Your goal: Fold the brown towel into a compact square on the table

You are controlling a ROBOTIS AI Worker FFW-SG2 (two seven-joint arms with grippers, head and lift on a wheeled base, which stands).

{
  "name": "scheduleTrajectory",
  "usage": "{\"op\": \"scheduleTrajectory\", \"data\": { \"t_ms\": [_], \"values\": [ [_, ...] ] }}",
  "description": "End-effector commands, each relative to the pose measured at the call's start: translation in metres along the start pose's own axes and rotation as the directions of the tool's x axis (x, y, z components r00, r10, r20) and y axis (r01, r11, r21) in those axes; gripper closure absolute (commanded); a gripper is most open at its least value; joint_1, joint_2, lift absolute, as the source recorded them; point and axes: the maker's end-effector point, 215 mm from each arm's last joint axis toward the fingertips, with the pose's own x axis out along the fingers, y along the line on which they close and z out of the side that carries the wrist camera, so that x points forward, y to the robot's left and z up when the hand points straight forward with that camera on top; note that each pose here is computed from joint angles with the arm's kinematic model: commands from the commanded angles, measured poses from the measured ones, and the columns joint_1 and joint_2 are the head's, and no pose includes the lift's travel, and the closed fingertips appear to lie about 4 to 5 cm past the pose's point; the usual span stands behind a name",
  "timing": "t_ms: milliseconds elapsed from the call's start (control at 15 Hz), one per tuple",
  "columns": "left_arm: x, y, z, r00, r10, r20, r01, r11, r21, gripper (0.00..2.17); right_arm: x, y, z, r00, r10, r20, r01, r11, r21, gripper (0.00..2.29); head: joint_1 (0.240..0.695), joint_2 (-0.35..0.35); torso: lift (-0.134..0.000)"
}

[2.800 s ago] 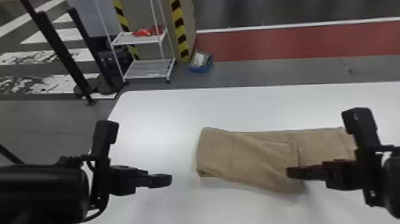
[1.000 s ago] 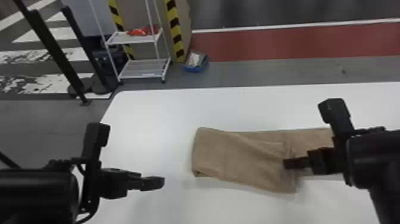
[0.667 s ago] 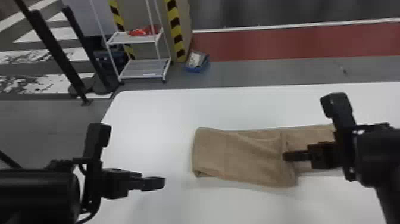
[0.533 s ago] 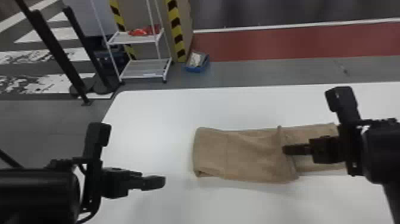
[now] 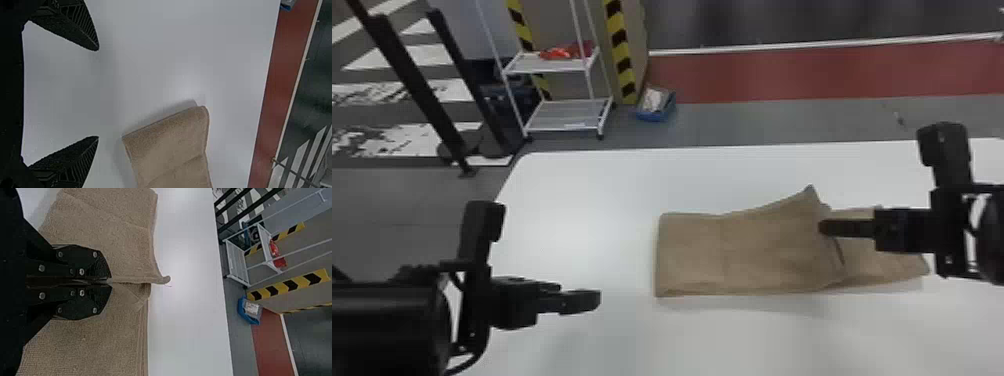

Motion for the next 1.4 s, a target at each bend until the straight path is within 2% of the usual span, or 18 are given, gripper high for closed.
{"op": "scheduleTrajectory", "data": {
  "t_ms": [0,67,133,267,400,533,600,800,867,933,1067,1200,1267,1333],
  "values": [
    [0.000,-0.002,0.000,1.000,-0.004,0.002,0.004,1.000,-0.001,0.08,-0.003,-0.011,-0.004,1.000,-0.018,0.006,0.018,1.000,0.013,1.07,0.695,0.140,-0.125],
    [0.000,-0.001,0.004,1.000,-0.003,0.008,0.003,1.000,0.001,0.08,-0.009,-0.010,0.004,1.000,0.000,0.028,-0.001,0.999,0.039,1.07,0.695,0.134,-0.125],
    [-0.001,-0.001,0.006,1.000,-0.003,0.011,0.003,1.000,0.002,0.08,-0.015,-0.014,0.000,1.000,0.000,0.018,-0.002,0.997,0.082,1.07,0.695,0.128,-0.125],
    [0.000,-0.003,0.005,1.000,-0.006,0.010,0.006,1.000,0.003,0.08,-0.016,-0.024,-0.003,0.999,-0.022,0.030,0.021,0.998,0.060,1.07,0.695,0.116,-0.125],
    [0.001,-0.004,0.008,1.000,-0.007,0.013,0.007,1.000,0.006,0.08,-0.027,-0.033,0.001,0.999,-0.012,0.048,0.006,0.991,0.132,1.07,0.695,0.105,-0.125],
    [0.002,-0.007,0.011,1.000,-0.011,0.017,0.011,1.000,0.009,0.08,-0.028,-0.035,-0.001,0.999,-0.019,0.050,0.013,0.993,0.120,1.07,0.695,0.090,-0.125],
    [0.002,-0.006,0.011,1.000,-0.006,0.017,0.006,1.000,0.010,0.08,-0.037,-0.034,0.012,0.996,-0.003,0.085,-0.008,0.991,0.135,1.07,0.695,0.081,-0.125],
    [0.001,-0.005,0.012,1.000,-0.002,0.022,0.002,1.000,0.013,0.08,-0.045,-0.043,0.014,0.995,-0.011,0.102,-0.007,0.985,0.170,1.07,0.695,0.072,-0.125],
    [0.001,-0.005,0.015,1.000,-0.001,0.027,0.000,1.000,0.016,0.08,-0.056,-0.040,0.029,0.990,0.012,0.141,-0.039,0.981,0.192,1.07,0.695,0.067,-0.125],
    [0.001,-0.005,0.015,1.000,-0.001,0.027,0.000,1.000,0.016,0.08,-0.063,-0.044,0.034,0.989,0.008,0.148,-0.042,0.974,0.224,1.07,0.695,0.059,-0.125],
    [0.002,-0.007,0.011,1.000,-0.008,0.021,0.008,1.000,0.015,0.08,-0.057,-0.060,0.023,0.992,-0.032,0.122,0.003,0.973,0.233,1.07,0.695,0.051,-0.125],
    [0.002,-0.006,0.010,1.000,-0.006,0.020,0.005,1.000,0.013,0.08,-0.065,-0.065,0.027,0.990,-0.023,0.142,-0.018,0.961,0.276,1.07,0.695,0.038,-0.125],
    [0.002,-0.006,0.010,1.000,-0.006,0.019,0.005,1.000,0.014,0.09,-0.064,-0.068,0.019,0.991,-0.029,0.131,-0.009,0.960,0.281,1.07,0.695,0.031,-0.125],
    [0.002,-0.006,0.010,1.000,-0.007,0.019,0.007,1.000,0.014,0.09,-0.066,-0.064,0.022,0.989,-0.014,0.147,-0.028,0.960,0.278,1.07,0.695,0.026,-0.125]
  ]
}}
